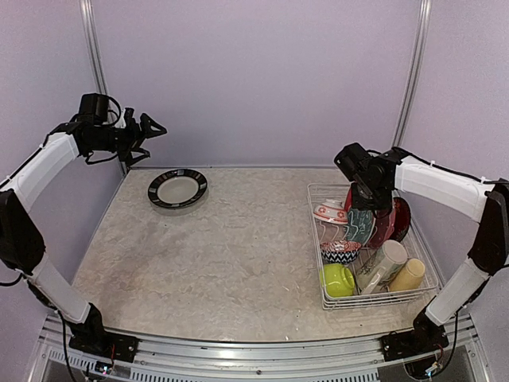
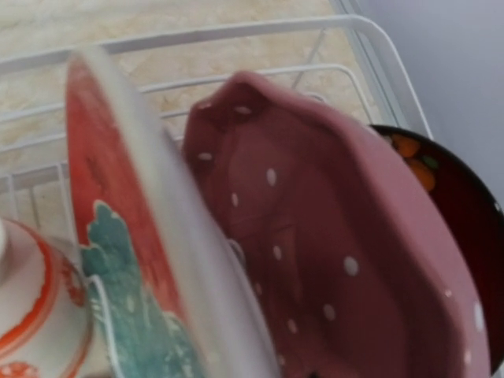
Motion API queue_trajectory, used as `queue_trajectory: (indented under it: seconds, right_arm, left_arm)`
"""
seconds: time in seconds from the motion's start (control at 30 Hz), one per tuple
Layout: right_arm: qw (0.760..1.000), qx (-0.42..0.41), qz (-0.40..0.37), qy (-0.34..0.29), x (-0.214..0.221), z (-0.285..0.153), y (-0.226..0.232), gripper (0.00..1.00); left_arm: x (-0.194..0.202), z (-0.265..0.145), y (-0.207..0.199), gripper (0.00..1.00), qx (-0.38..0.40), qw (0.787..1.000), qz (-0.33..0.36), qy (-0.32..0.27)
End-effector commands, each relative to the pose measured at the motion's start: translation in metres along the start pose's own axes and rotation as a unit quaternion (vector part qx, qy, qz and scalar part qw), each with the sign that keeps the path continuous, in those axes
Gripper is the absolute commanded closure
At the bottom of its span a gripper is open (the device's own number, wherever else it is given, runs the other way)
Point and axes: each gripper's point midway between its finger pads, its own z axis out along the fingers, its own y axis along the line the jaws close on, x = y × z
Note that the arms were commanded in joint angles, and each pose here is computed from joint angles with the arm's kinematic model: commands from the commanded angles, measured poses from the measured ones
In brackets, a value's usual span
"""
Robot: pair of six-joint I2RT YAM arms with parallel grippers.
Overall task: Unload the mixed dishes from the dish rack
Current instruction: Grab the plate from the dish rack.
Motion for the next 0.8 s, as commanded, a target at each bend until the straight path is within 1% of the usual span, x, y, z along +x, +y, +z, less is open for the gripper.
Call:
queue_trajectory:
  seconds: [0.0,0.13,0.3,0.77]
  right_arm:
    - [0.999,0.035,0.005,-0.005,-0.006,0.002,-0.009,0.77]
    - [0.999,0.045,0.003,-0.009,-0.012,-0.002,-0.013,0.86]
    - [0.999,0.044,-0.002,-0.015,-0.021,-0.010,-0.013,1.00]
    - [0.993,0.085,-0.044,-0.073,-0.060,-0.059,-0.035,1.00]
  left_arm:
    - [-0.003,-0.006,-0.003,0.01,0.008,1.000,0.002,-0.009]
    - [-0.005,-0.005,0.001,0.01,0.008,1.000,-0.005,-0.007]
    - [-0.006,-0.005,0.005,0.01,0.003,1.000,-0.005,-0.010]
    - [0.001,0.007,0.011,0.01,-0.003,1.000,-0.009,0.004]
